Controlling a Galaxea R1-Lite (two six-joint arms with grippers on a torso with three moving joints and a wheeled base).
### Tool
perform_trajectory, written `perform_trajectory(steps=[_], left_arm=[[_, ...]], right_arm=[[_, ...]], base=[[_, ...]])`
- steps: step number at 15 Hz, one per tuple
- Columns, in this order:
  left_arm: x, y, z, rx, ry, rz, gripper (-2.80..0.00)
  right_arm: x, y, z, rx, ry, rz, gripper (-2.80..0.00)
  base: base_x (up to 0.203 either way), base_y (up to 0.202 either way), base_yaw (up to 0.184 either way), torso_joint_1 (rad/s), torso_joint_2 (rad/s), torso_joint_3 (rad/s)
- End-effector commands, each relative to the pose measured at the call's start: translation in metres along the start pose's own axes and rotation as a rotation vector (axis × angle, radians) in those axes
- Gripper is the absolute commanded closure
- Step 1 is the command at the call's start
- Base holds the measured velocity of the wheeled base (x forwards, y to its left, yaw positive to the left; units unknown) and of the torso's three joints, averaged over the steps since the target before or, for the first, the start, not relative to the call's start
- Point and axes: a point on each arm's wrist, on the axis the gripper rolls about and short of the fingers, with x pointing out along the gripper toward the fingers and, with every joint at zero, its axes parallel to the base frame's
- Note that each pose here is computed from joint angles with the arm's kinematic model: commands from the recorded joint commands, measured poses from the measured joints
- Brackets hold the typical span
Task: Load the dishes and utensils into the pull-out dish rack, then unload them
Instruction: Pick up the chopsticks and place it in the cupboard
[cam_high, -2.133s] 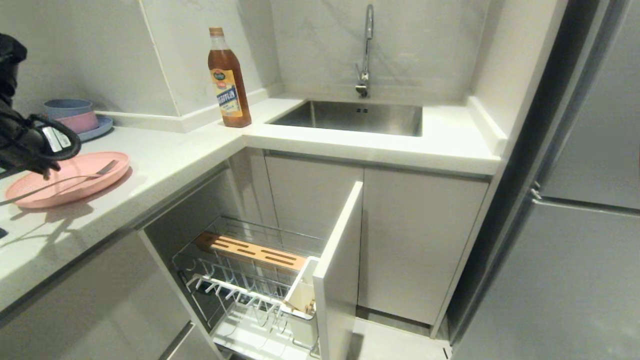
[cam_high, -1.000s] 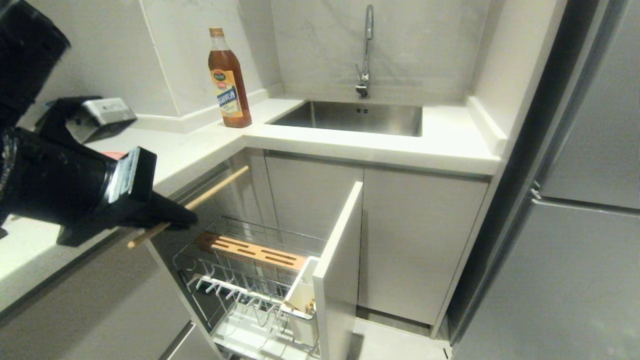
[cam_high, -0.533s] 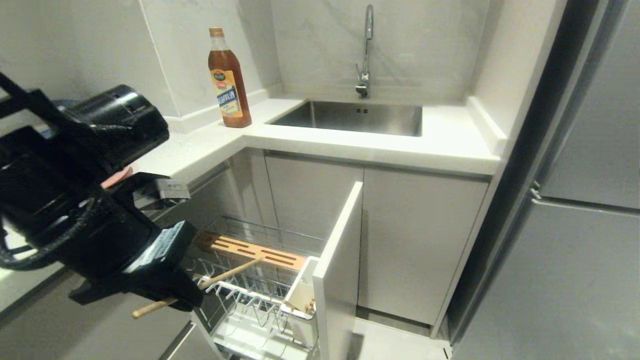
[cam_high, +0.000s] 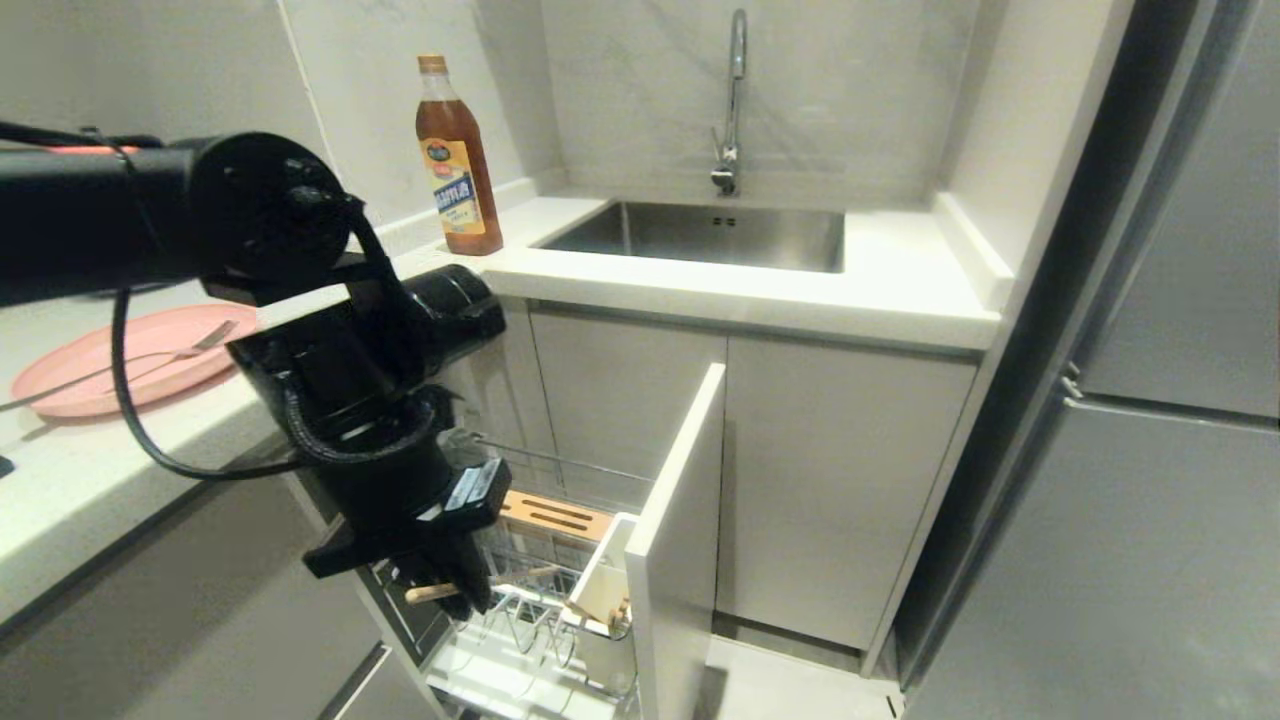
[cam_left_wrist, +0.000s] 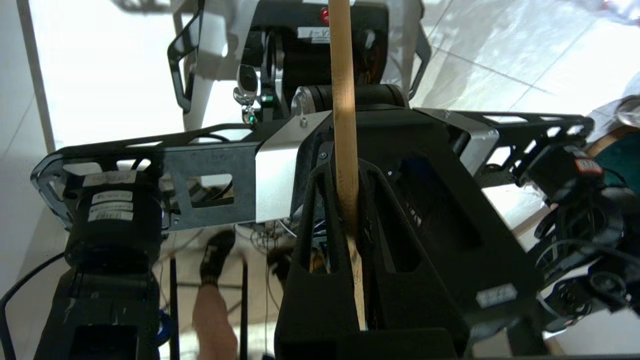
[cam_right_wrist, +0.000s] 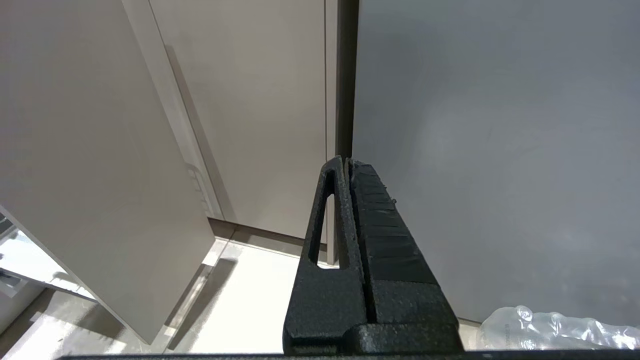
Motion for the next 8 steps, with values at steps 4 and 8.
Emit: perform_trajectory(steps=[4,8], left_arm=[[0.038,-0.013,0.04,-0.031,0.087,0.047,0.0],[0.056,-0.019,0.058,-0.038,0.11,0.056,0.0]], right_arm=[[0.0,0.0,0.0,0.0,0.001,0.0,0.0],[0.0,0.0,0.0,0.0,0.001,0.0,0.0]], base=[[0.0,0.0,0.0,0.0,0.0,0.0],[0.0,0.0,0.0,0.0,0.0,0.0]])
